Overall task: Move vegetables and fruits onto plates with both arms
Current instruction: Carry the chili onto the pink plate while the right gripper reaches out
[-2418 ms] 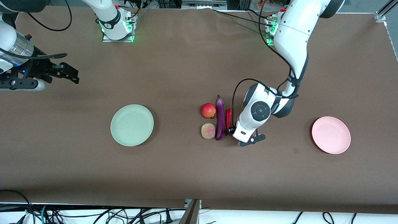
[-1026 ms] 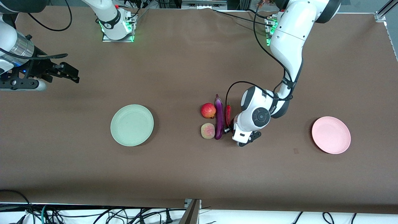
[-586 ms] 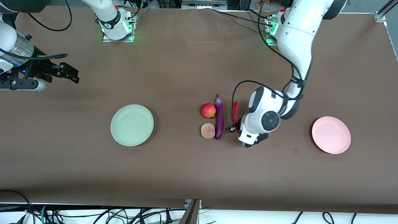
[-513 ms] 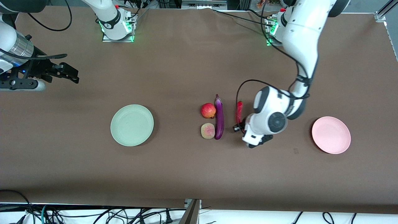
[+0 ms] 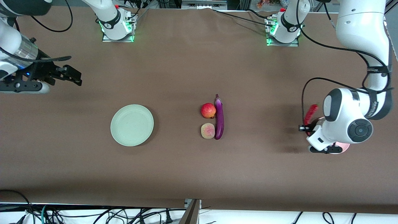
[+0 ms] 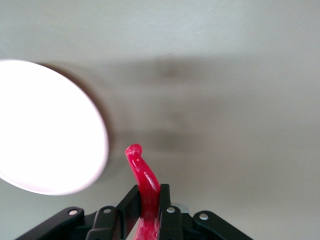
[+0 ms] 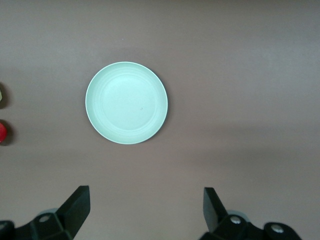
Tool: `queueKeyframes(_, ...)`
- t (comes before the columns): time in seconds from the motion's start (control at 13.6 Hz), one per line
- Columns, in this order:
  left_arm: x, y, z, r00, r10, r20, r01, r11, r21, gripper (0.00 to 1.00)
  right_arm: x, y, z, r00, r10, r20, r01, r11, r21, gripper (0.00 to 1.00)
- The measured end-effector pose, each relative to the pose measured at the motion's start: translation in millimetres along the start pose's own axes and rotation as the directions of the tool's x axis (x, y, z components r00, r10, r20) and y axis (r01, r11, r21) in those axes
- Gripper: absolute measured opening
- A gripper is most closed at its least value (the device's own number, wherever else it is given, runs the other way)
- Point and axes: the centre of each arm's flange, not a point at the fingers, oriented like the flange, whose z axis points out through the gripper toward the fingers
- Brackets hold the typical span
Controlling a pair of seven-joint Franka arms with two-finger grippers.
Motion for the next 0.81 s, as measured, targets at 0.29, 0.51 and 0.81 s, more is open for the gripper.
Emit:
queueKeyframes(0.29,14.4,-47.0,28.6,0.977,0.203,-0.065,-0.201,0.979,0.035,0.2,13.7,-80.5,58.2,0.997,-0.066,0.043,0.067,0.998,-0.012,1.0)
queueKeyframes(0.51,25.1,-72.1,59.7,0.957,0.272,-0.105,-0.267,0.962,0.054,0.2,17.5,-185.0,125.5,1.0,-0.006,0.006,0.006,1.0,-0.006,1.0)
queueKeyframes(0.81,27.0,-83.6,67.1,0.946,0.304,-0.116,-0.299,0.952,0.061,0.37,5.2,-300.6,224.6,0.993,0.114,-0.023,-0.111,0.989,0.102,1.0)
